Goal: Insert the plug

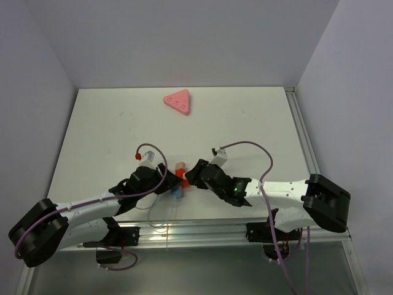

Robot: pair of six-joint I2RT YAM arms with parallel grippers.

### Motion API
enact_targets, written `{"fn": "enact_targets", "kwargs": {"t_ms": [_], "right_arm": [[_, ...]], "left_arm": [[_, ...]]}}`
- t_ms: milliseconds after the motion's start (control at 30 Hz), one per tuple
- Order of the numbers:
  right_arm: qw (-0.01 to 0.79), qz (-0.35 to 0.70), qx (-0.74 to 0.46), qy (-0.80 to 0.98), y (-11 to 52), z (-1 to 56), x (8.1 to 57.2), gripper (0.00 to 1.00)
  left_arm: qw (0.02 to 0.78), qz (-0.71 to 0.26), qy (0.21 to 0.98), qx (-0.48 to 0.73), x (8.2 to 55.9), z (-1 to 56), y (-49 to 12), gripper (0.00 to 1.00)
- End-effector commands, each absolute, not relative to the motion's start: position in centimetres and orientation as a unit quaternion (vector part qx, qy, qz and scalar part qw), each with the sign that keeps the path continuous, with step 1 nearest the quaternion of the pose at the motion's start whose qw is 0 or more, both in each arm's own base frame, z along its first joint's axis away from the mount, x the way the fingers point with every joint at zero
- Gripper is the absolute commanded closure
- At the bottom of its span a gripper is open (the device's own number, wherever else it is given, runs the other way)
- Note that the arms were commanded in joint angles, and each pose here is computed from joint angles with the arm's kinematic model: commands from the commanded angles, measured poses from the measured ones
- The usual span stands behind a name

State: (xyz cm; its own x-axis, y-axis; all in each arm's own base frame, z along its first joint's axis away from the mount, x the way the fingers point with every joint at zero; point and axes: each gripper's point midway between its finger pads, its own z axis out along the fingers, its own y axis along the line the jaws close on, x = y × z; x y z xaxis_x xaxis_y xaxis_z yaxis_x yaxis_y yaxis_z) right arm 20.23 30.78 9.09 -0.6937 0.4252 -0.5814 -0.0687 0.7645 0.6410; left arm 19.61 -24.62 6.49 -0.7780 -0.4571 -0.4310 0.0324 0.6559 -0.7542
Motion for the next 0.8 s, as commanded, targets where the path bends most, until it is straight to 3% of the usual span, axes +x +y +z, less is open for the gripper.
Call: {"fn": "enact_targets", "kwargs": {"t_ms": [0, 167, 367, 767], "right_arm": [[0.332, 0.333, 0.038, 0.882, 33.3, 8.4, 17.1, 1.0], [0.313, 0.329, 0.058, 0.889, 33.6, 5.8, 16.3, 1.0], [0.271, 0.398, 0.078, 0.873, 35.0, 5.0, 14.5, 1.0], [0.265, 0.394, -0.067, 0.878, 32.9, 5.7, 17.5, 1.0]], "left_arm": [[0.273, -0.401, 0.871, -0.077, 17.5, 5.5, -25.3, 1.0], [0.271, -0.407, 0.869, -0.078, 17.4, 5.5, -25.5, 1.0], [0.268, -0.411, 0.868, -0.078, 17.3, 5.5, -25.6, 1.0], [0.268, -0.403, 0.875, -0.025, 16.6, 5.4, -25.7, 1.0]]}}
